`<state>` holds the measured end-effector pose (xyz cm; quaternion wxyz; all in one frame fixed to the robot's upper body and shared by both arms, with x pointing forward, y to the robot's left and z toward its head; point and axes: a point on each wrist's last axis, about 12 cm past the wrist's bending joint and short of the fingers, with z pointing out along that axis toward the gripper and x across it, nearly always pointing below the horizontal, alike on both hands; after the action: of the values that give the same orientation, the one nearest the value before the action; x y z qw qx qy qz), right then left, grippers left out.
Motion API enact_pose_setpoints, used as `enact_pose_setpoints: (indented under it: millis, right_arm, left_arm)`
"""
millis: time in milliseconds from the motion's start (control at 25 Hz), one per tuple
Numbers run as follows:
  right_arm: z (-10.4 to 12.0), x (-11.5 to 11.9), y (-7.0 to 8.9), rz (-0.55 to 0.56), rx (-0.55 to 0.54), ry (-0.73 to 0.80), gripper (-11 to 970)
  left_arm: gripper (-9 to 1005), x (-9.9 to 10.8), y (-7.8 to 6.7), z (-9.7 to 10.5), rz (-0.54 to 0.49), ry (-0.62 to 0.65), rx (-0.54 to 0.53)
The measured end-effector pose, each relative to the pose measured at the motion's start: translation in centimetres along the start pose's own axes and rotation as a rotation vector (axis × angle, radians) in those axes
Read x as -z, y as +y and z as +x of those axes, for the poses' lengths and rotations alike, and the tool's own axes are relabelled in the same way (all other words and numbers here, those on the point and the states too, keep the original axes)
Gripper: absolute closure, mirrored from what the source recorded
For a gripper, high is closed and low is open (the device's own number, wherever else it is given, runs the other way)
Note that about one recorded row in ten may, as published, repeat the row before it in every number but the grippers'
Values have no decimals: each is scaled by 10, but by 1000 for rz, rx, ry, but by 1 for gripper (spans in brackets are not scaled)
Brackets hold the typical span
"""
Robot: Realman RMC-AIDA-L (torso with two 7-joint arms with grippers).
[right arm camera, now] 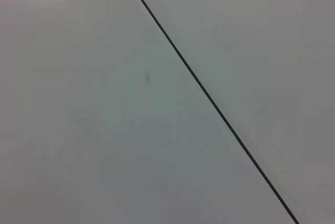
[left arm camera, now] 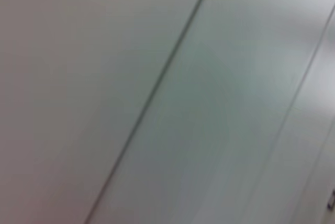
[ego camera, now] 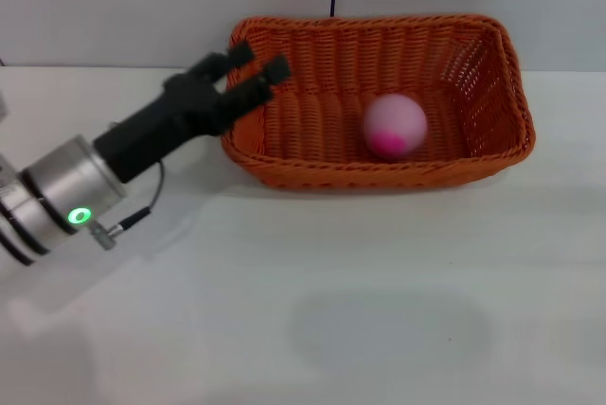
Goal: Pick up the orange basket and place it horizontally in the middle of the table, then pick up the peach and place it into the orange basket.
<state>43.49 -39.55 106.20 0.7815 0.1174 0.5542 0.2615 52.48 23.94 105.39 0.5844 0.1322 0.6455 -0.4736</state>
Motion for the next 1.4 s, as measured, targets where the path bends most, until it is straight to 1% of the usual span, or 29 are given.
enact_pose_setpoints:
  millis: [80,200,280,320,360,520,640,680,720,800,880,920,1080,1400]
  right_arm:
    - [0,0,0,2,-1,-2,401]
    - [1,1,0,9,-8,-5,401]
    - [2,2,0,14,-12,-8,401]
    - [2,2,0,16,-12,-10,401]
    - [2,2,0,17,-12,-11,401]
    - [0,4,-1,31,-6,-23,401]
    - [-1,6,-2,41,-4,-31,401]
    - [-1,7,-2,45,-4,-32,401]
    - [-1,9,-3,50,-3,-33,401]
    - [-2,10,-3,54,-3,-35,401]
    - [-2,12,-4,67,-4,-45,401]
    - [-3,13,-5,83,-6,-58,401]
    - [-3,16,-7,103,-11,-72,401]
    - [-4,19,-9,126,-13,-80,401]
  left_arm:
    - [195,8,-1,-2,-11,-51,0]
    - [195,29,-4,-10,-40,-191,-36]
    - [195,44,-6,-14,-66,-287,-71]
    - [195,58,-8,-17,-96,-358,-97]
    - [195,58,-8,-17,-96,-358,-97]
    - [195,89,-9,-23,-206,-496,-141]
    - [195,89,-9,-23,-206,-496,-141]
    - [195,111,-7,-26,-304,-579,-182]
    - [195,123,-7,-28,-347,-609,-203]
    - [195,123,-7,-28,-347,-609,-203]
    - [195,139,-8,-30,-413,-656,-244]
    - [195,142,-8,-31,-431,-670,-252]
    - [195,146,-8,-31,-448,-683,-256]
    - [195,146,-8,-31,-454,-683,-255]
